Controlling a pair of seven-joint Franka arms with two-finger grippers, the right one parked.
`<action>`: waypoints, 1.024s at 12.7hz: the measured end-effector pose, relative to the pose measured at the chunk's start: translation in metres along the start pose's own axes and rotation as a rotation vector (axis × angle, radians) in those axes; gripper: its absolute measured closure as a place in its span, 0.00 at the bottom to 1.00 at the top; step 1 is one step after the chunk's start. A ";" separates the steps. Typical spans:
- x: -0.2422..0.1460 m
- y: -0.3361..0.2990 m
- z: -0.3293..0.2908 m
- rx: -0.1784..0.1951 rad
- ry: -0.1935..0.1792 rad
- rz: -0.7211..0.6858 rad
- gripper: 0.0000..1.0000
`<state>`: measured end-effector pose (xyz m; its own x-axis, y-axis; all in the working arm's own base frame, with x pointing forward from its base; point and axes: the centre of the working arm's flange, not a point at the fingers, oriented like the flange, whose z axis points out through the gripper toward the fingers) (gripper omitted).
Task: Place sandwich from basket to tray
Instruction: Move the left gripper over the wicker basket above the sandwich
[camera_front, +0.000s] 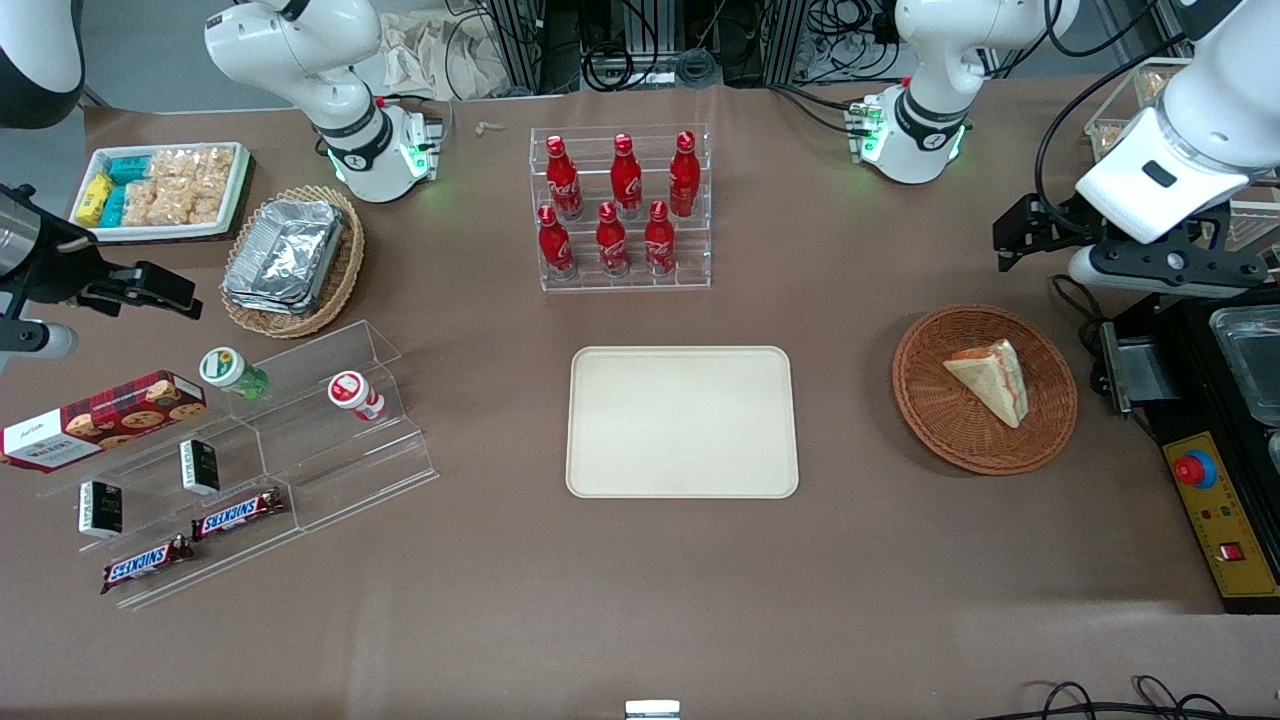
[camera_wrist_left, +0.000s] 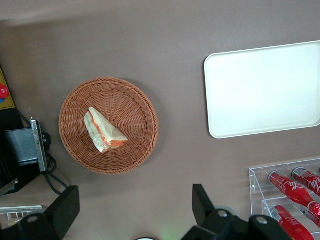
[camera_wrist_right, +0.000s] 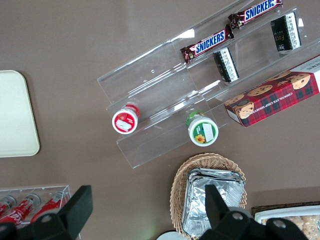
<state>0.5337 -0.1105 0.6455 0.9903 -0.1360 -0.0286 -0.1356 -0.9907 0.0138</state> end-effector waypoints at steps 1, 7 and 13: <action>0.000 0.000 0.000 0.001 0.000 -0.002 0.00; 0.000 -0.008 0.000 0.002 -0.006 -0.021 0.00; -0.003 -0.048 0.009 0.015 -0.069 -0.174 0.00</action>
<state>0.5368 -0.0629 0.6357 0.9945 0.0377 -0.0978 0.0367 -0.9993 -0.0121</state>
